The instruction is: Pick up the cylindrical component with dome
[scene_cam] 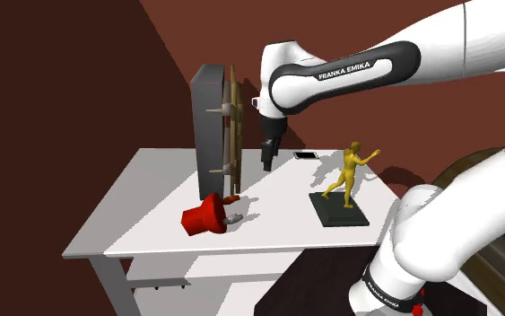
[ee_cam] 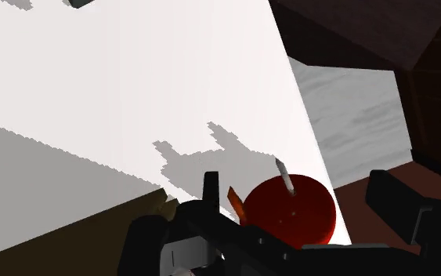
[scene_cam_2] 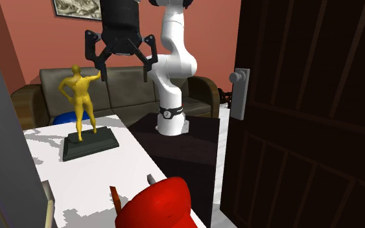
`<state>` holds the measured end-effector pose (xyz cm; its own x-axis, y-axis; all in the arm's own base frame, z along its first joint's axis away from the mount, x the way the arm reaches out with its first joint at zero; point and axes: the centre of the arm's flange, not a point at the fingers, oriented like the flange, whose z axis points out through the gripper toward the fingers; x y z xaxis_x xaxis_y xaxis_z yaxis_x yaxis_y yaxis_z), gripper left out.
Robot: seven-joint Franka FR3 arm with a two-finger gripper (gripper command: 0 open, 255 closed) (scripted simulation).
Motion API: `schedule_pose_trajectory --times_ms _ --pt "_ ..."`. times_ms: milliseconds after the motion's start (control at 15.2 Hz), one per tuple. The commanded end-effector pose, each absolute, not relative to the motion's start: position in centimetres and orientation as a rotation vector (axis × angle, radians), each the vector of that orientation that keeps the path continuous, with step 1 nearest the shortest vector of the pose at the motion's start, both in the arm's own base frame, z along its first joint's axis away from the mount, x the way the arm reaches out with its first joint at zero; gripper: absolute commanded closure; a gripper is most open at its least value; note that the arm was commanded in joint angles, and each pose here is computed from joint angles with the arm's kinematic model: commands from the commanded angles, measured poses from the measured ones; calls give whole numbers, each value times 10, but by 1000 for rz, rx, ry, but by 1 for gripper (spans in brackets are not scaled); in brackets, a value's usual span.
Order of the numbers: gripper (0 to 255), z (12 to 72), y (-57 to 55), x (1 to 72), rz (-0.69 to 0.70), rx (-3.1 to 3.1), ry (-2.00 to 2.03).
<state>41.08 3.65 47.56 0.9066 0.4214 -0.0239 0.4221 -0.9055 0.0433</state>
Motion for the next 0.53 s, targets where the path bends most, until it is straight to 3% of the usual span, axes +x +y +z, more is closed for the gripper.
schedule_pose_trajectory --times_ms 0,462 --pt "0 453 48 424 -46 3000 742" --pt "0 377 90 468 -132 2914 982"
